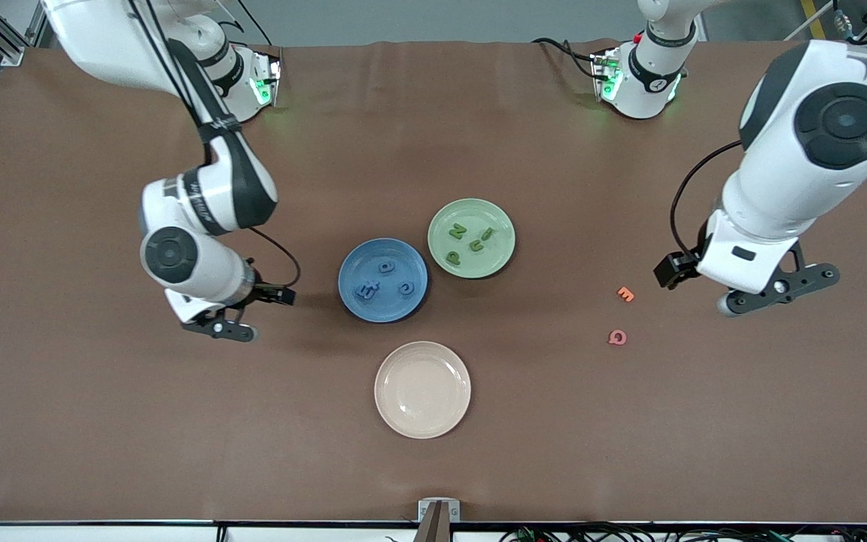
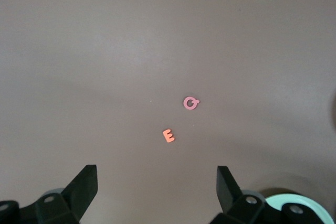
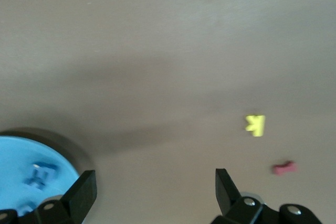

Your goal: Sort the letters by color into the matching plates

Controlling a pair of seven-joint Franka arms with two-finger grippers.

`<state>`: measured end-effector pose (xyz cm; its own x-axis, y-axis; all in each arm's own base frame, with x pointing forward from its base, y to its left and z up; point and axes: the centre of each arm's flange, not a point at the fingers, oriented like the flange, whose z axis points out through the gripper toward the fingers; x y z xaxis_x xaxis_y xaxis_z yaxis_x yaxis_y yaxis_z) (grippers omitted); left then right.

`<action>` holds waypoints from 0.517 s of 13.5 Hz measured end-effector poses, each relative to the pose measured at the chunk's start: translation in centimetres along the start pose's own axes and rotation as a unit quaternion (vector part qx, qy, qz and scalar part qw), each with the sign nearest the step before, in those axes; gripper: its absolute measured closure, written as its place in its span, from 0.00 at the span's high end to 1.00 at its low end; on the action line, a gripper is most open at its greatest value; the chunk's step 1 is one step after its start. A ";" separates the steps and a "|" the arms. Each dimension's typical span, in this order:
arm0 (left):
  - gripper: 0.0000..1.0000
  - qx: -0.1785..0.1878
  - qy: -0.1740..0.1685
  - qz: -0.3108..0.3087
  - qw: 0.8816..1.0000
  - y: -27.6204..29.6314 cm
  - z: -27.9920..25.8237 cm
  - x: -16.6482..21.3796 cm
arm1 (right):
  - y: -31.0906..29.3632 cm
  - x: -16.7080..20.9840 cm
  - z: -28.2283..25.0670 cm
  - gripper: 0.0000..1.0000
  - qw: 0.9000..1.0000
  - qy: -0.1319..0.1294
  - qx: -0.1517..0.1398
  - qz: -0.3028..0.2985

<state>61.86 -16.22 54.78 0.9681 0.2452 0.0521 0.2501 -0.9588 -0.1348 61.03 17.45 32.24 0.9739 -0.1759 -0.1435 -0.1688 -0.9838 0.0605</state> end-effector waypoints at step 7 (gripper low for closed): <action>1.00 -0.057 -0.038 0.024 0.997 -8.9 -6.1 -1.4 | 9.3 0.0 -5.8 1.00 0.998 -0.029 -0.013 -0.057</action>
<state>58.16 -8.95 61.97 0.9785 0.2044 -0.0277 0.2039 -0.9788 -0.0219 60.37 8.53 38.50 0.9759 -0.0650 -0.2083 -0.0522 -0.9964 0.0663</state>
